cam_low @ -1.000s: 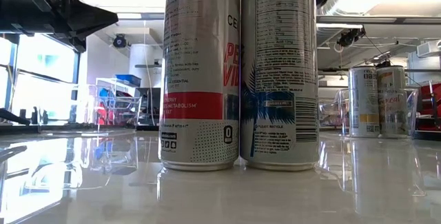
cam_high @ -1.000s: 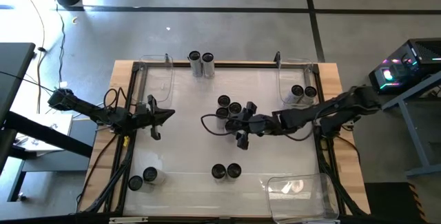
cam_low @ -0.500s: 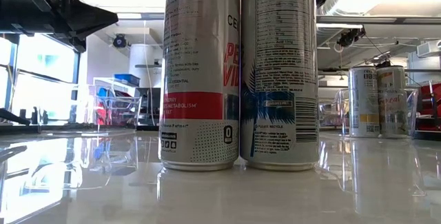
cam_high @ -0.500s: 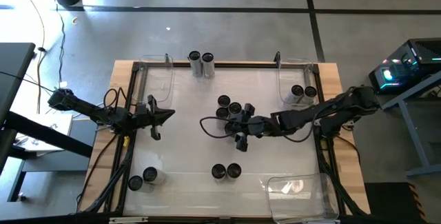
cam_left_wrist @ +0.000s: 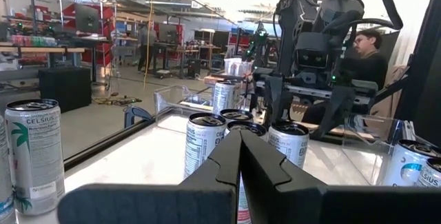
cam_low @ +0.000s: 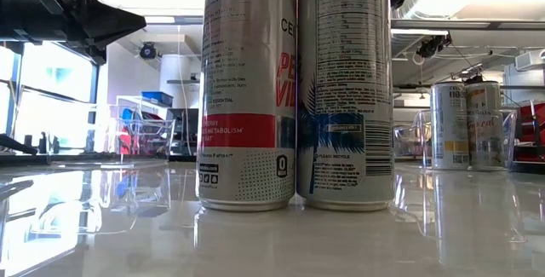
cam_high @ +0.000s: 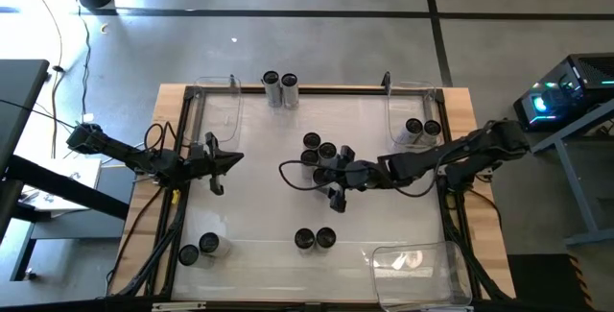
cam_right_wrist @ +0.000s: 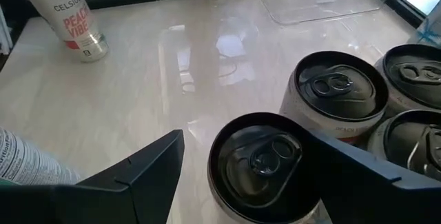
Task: Sort soda cans
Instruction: Put the yellow soda can into the top right transparent bin
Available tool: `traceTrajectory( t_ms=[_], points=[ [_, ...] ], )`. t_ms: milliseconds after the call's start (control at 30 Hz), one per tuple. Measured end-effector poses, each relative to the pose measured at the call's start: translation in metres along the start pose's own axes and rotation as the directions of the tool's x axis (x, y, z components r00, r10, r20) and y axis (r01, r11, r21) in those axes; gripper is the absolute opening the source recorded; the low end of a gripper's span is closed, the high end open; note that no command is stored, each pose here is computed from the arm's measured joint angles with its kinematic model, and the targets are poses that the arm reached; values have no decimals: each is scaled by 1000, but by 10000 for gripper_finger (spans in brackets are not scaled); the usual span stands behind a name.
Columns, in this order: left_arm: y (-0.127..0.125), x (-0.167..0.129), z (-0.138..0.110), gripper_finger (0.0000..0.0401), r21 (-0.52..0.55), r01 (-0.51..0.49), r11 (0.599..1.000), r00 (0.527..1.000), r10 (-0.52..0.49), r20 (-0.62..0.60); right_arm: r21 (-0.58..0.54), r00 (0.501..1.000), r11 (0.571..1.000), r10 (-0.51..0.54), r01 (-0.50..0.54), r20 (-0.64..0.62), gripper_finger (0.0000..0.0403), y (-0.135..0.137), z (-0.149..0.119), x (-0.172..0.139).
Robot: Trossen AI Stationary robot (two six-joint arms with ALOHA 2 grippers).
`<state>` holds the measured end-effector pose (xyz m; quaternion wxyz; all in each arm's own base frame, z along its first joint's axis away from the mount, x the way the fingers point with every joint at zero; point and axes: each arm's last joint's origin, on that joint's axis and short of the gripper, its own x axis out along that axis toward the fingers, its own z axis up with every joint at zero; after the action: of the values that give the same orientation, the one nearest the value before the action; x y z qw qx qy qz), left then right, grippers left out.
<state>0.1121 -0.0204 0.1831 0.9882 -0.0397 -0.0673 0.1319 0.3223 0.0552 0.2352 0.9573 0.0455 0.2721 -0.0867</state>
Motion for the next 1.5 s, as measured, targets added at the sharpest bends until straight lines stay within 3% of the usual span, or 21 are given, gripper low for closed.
traceTrajectory(
  t_ms=[300, 600, 1500],
  points=[
    [0, 0, 0, 0, 0, 0, 1000, 1000, 0, 0, -2, 1000, 1000, 13, -13, -2, 291, -4, 0, 7],
    [0, 0, 0, 0, 1, 0, 1000, 1000, 0, -1, -19, 991, 991, 130, -130, 3, 291, -4, 3, 8],
    [0, 0, 0, 0, 1, 0, 1000, 1000, 0, -1, -133, 991, 983, 129, -123, 35, 296, -6, 8, 4]
  ],
)
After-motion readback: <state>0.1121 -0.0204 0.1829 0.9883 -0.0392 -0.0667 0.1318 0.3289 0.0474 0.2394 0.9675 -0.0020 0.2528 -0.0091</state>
